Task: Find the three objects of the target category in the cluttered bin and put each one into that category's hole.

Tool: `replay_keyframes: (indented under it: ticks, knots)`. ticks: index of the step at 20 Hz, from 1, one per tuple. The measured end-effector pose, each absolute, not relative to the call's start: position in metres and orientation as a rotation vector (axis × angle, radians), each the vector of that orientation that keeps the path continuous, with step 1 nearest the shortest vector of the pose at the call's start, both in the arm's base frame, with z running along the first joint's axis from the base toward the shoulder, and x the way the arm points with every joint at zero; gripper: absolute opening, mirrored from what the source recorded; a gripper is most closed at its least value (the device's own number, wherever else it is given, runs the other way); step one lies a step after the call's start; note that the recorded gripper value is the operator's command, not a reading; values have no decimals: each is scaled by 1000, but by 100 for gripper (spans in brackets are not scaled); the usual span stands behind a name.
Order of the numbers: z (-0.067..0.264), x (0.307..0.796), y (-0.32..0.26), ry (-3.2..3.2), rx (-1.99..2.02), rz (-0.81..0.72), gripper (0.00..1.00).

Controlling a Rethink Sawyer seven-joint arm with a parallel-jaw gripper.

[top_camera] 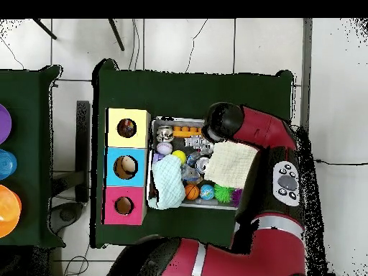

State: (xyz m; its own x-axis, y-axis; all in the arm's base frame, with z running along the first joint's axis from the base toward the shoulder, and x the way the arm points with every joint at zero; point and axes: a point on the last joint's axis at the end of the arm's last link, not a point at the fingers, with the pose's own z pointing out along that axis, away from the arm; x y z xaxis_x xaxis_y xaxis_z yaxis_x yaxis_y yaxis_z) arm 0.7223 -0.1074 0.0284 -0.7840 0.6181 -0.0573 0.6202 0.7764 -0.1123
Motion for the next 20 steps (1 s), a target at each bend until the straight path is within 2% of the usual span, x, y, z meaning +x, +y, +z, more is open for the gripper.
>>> replay_keyframes:
  ticks: [3,8,20]
  knots:
    - [8,713,-107,2981,1007,-209,100]
    - [-2,708,-111,3002,963,-248,100]
    - [8,713,-119,3012,882,-320,100]
